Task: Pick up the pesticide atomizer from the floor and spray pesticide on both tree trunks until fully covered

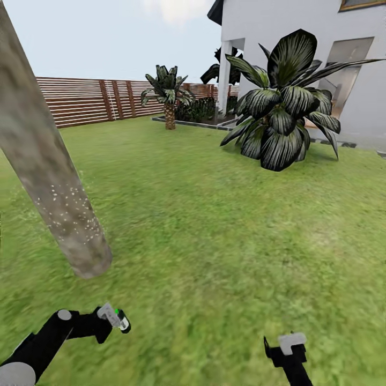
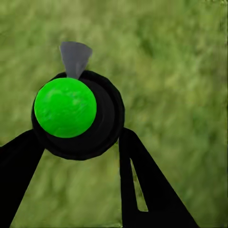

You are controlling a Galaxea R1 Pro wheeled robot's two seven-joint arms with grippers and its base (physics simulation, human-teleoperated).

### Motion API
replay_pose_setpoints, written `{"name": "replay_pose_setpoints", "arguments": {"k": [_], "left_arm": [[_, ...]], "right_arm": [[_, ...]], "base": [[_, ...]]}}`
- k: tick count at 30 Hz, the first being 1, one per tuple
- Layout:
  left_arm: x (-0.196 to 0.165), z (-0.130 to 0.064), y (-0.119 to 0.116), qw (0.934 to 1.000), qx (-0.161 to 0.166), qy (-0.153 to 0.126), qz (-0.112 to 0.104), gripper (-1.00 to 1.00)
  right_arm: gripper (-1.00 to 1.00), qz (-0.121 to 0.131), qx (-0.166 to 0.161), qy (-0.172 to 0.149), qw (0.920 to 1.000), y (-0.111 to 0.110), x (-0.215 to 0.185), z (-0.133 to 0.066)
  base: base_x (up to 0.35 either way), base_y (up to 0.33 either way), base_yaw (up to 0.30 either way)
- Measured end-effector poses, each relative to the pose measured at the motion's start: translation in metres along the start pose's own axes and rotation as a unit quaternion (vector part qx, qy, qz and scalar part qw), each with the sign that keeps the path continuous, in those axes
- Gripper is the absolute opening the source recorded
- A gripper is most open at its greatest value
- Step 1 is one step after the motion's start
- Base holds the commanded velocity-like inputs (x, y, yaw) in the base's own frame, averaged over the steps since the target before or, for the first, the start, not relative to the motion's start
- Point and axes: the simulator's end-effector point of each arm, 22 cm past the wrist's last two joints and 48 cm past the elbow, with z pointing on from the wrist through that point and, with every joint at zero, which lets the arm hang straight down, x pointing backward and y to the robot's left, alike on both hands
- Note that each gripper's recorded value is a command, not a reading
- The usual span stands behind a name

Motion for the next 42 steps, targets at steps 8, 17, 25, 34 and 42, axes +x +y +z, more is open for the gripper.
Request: {"name": "replay_pose_setpoints", "arguments": {"k": [8,17,25,34,42], "left_arm": [[0.014,0.0,-0.022,0.9955,0.049,0.048,0.065,-1.0],[-0.003,0.023,-0.076,0.98,0.12,0.068,0.143,-1.0],[-0.025,0.037,-0.1,0.9695,0.141,0.085,0.182,-1.0],[-0.055,0.047,-0.11,0.9705,0.14,0.079,0.179,-1.0],[-0.078,0.06,-0.14,0.9667,0.157,0.064,0.192,-1.0]], "right_arm": [[1.0,-0.096,-0.198,-0.036,0.9749,0.084,-0.093,0.024],[1.0,-0.126,-0.414,-0.071,0.8989,0.15,-0.162,-0.013],[1.0,-0.179,-0.468,-0.071,0.8627,0.181,-0.163,-0.035],[-1.0,-0.19,-0.501,-0.096,0.8389,0.216,-0.185,-0.055],[-1.0,-0.189,-0.535,-0.111,0.8157,0.243,-0.199,-0.077]], "base": [[-0.015,0.001,0.0],[0.0,0.0,0.0],[0.0,0.0,0.0],[0.0,0.0,0.0],[0.0,0.0,0.0]]}}
